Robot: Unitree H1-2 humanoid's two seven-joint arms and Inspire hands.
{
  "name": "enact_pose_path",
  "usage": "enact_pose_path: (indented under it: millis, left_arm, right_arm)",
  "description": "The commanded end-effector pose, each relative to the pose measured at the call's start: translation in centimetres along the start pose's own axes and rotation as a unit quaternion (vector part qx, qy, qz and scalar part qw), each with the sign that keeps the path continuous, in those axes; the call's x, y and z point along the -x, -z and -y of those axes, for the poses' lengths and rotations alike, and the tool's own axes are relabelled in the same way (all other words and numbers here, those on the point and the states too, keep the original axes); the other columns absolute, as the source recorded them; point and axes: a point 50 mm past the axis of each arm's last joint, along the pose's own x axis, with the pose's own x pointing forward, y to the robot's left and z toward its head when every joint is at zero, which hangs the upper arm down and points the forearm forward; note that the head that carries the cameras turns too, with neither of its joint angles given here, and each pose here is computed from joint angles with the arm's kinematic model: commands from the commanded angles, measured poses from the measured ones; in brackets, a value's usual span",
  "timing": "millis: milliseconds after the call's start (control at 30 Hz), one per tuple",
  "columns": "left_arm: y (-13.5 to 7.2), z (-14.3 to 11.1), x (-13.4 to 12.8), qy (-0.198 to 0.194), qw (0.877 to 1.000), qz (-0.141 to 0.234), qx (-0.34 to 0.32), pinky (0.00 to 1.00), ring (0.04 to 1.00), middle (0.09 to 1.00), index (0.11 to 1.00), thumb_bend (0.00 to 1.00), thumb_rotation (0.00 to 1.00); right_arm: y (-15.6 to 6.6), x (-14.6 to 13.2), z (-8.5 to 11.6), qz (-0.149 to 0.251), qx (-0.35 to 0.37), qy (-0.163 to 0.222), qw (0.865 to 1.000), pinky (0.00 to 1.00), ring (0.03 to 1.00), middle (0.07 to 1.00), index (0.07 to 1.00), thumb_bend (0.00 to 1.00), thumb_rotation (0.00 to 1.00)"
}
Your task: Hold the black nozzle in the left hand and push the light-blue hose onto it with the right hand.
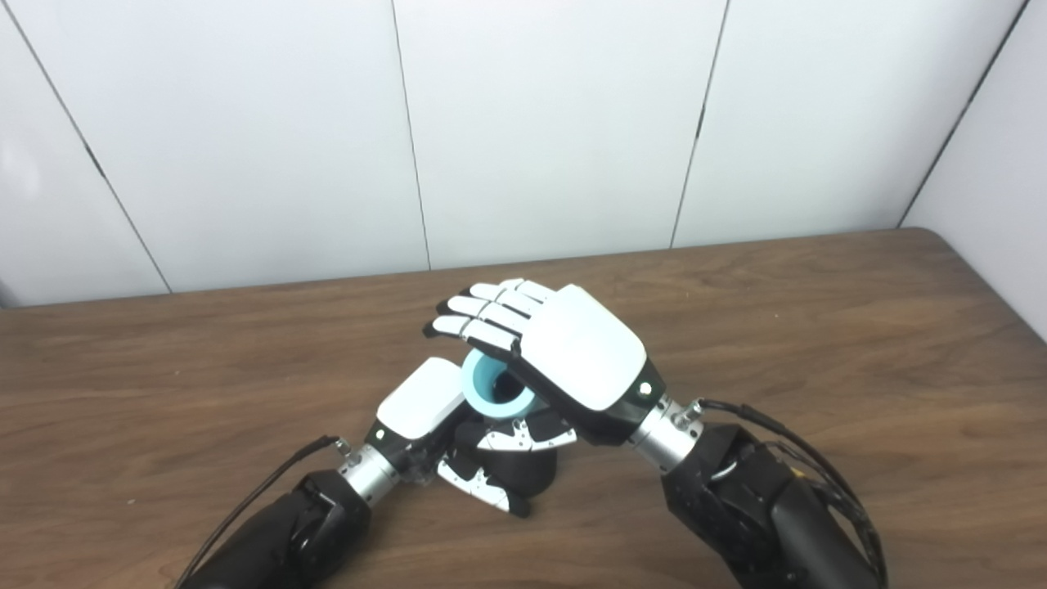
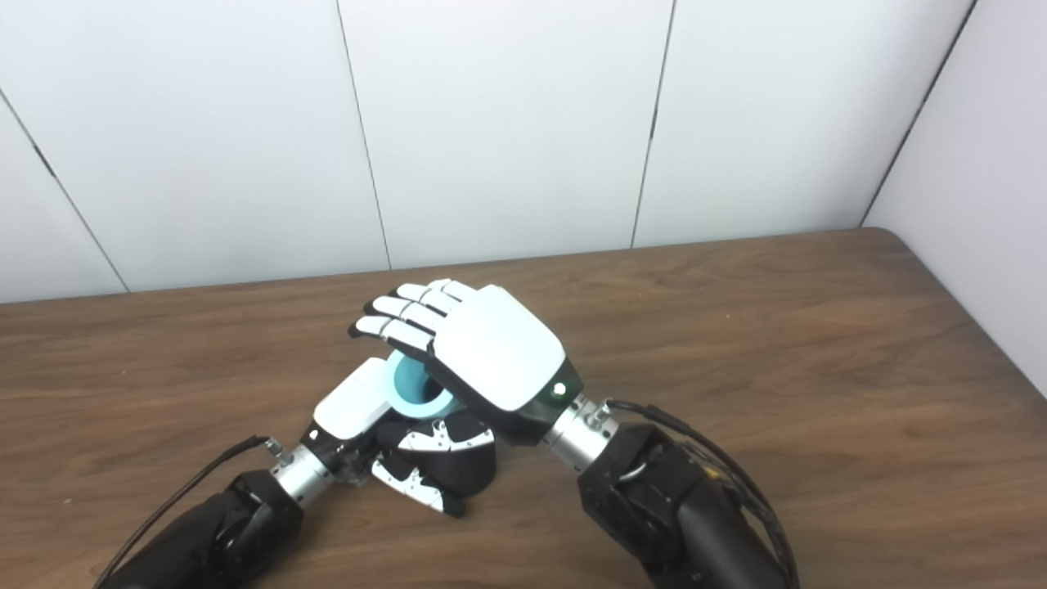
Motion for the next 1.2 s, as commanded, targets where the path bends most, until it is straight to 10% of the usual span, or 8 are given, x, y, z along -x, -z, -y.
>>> enact_pose_path:
  millis: [0,1167]
  left_arm:
    - [-3.2,14.4,10.3,0.23,0.967,-0.074,0.082,0.19,0.235,0.473,0.488,0.52,0.0]
    - [-3.4,14.5,10.2,0.235,0.966,-0.071,0.075,0.22,0.285,0.477,0.489,0.52,0.0]
  right_arm:
    - [1.3,-0.9,1.4,-0.017,0.014,0.032,0.999,0.73,0.814,0.816,0.772,0.28,0.56]
    - [2.7,-1.5,2.9,-0.091,-0.132,0.027,0.987,0.64,0.746,0.772,0.736,0.27,0.4]
